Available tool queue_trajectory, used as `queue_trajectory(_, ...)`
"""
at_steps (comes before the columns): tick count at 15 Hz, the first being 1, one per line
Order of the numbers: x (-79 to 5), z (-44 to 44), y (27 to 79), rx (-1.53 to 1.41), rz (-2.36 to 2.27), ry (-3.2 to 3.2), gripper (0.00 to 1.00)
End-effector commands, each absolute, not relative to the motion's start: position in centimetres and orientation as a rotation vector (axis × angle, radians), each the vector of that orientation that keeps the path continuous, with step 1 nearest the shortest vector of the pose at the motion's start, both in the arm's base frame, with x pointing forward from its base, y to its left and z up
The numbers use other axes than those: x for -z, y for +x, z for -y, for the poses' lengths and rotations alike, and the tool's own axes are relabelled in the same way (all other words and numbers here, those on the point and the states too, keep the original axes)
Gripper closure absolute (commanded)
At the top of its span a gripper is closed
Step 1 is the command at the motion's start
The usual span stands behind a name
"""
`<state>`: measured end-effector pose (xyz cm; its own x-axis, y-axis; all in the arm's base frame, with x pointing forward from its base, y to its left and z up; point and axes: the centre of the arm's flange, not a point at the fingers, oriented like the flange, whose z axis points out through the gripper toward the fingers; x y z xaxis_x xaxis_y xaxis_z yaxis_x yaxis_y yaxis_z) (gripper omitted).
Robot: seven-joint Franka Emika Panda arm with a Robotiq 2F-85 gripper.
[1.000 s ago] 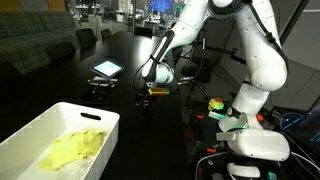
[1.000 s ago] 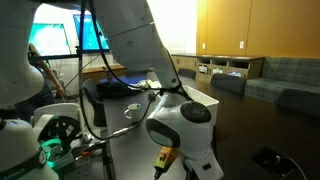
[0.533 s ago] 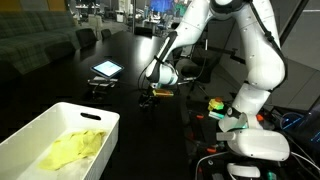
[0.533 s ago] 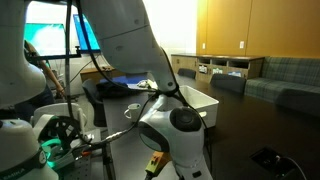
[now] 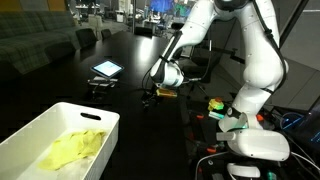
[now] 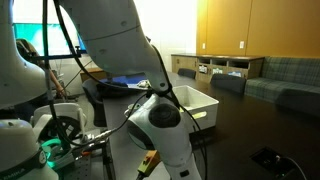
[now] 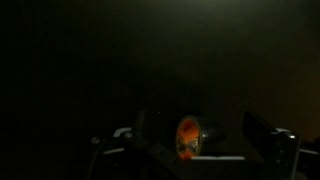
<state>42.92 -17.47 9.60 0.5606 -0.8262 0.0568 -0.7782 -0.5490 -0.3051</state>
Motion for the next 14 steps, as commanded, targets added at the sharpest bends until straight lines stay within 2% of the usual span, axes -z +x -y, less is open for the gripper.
queue_trajectory(1, -11.4, 16.6, 40.9, 0.387, -1.372, -2.543, 0.00)
queue_trajectory(14, -12.7, 15.4, 42.6, 0.529, -1.398, -2.483, 0.00)
